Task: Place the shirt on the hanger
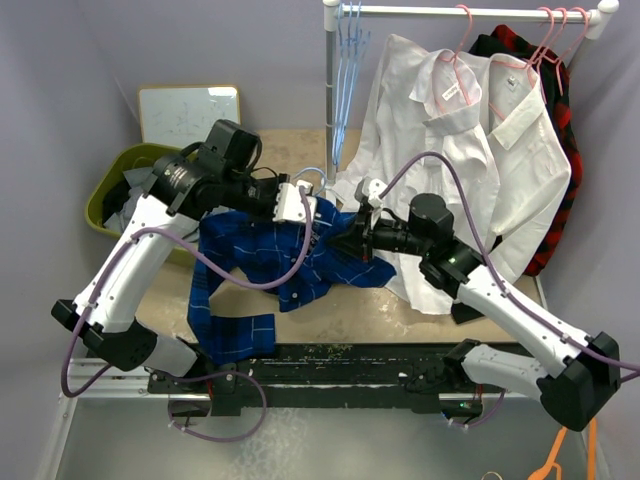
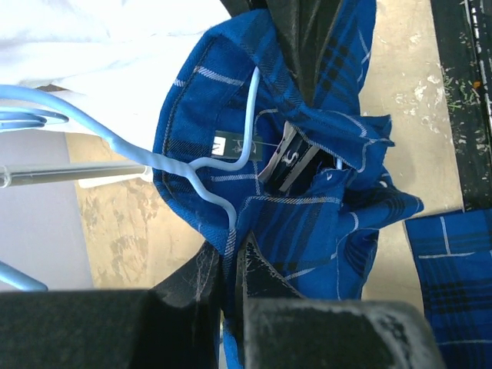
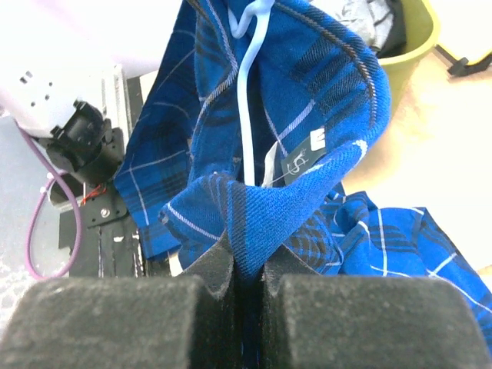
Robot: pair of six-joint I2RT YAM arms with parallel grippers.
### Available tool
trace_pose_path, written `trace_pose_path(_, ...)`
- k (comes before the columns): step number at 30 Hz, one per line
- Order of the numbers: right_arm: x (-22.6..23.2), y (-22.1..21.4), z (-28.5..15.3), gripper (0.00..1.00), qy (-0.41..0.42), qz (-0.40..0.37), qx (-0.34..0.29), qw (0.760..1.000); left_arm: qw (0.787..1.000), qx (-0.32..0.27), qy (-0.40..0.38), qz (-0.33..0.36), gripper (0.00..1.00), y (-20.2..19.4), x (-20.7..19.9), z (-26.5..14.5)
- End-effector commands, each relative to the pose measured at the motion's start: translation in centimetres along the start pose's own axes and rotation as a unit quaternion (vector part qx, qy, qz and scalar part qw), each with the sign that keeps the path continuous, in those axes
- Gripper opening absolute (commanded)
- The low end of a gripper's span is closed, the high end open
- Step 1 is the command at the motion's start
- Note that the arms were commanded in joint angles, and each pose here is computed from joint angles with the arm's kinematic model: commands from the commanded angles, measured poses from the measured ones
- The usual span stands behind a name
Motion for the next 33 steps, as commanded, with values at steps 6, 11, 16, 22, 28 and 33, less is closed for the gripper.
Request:
trace_pose_path(6, 1.1, -0.7, -2.8, 0.0, -0.11, 0.094, 0.007, 0.989, 0.988, 0.059, 0.123, -0.074, 0.69, 0.2, 1.0, -3.0)
trace_pose_path(11, 1.9, -1.7, -4.2, 0.0, -0.128, 0.111, 0.006, 0.985, 0.984, 0.078, 0.143, -0.078, 0.99, 0.4, 0.4, -4.7)
trace_pose_path(16, 2.6, -2.1, -4.9, 0.0, -0.136, 0.147, 0.009, 0.98, 0.977, 0.052, 0.185, -0.096, 0.99, 1.7, 0.5, -6.3)
trace_pose_path(22, 3.9, -3.3, -7.1, 0.0, -0.19, 0.21, 0.034, 0.958, 0.945, 0.013, 0.296, -0.136, 0.99, 3.5, 1.7, -10.3)
trace_pose_path(28, 2.3, -0.5, -10.1, 0.0, -0.414, 0.227, 0.043, 0.881, 0.859, -0.029, 0.458, -0.229, 0.99, 3.9, 3.8, -14.3)
trace_pose_path(33, 1.6, 4.3, -11.9, 0.0, -0.5, 0.176, 0.023, 0.848, 0.73, -0.068, 0.577, -0.36, 0.99, 3.2, 4.8, -15.7)
Point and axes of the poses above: each gripper's point midway between its finger pads, its own z axis out along the fingers, its own x axis along the line the jaws close on, y = z × x, the point moved 10 cm from there along -z, back along the fingers
